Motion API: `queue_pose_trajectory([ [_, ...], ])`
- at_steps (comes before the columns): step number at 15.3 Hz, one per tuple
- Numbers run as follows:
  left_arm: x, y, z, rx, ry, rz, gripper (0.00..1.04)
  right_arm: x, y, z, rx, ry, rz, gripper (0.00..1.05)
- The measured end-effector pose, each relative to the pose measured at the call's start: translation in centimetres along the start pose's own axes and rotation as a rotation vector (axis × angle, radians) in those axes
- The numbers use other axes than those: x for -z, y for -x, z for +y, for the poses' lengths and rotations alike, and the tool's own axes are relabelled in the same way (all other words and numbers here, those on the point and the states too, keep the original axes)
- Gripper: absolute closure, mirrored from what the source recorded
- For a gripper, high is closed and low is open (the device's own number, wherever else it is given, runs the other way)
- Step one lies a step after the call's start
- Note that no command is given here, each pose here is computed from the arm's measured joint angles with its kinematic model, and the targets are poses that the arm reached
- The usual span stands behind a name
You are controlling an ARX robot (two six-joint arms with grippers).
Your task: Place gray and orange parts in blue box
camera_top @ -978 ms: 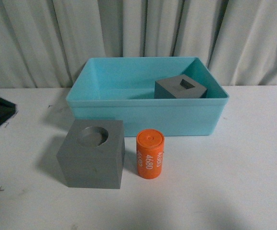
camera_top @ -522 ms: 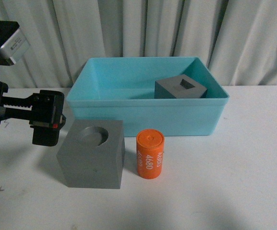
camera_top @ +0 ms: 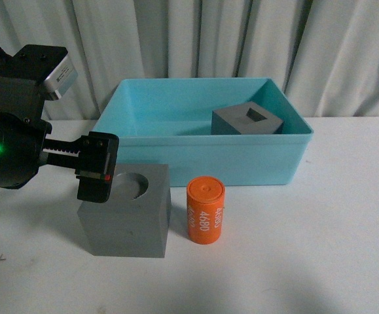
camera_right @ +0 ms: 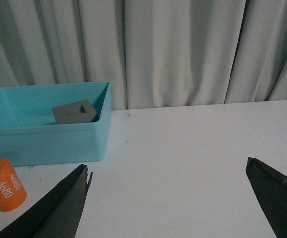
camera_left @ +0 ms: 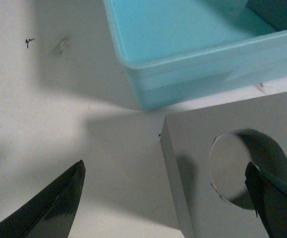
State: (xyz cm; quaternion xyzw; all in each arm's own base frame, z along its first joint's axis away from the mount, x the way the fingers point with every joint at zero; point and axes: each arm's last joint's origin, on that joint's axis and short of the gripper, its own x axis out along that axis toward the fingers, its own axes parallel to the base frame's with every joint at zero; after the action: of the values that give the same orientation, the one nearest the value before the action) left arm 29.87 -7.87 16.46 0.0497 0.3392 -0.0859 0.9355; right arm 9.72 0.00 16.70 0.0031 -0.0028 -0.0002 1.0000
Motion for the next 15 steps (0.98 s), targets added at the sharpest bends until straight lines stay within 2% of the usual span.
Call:
queue_pose_trajectory([
  [14, 0.5, -3.0, -1.0, -0.002, -0.047, 0.058, 0.07, 0.0, 0.0, 0.0, 0.0, 0.0, 0.0, 0.06],
  [15, 0.5, -3.2, -1.0, -0.001, -0.049, 0.059, 0.12, 0.0, 0.0, 0.0, 0.0, 0.0, 0.0, 0.06],
])
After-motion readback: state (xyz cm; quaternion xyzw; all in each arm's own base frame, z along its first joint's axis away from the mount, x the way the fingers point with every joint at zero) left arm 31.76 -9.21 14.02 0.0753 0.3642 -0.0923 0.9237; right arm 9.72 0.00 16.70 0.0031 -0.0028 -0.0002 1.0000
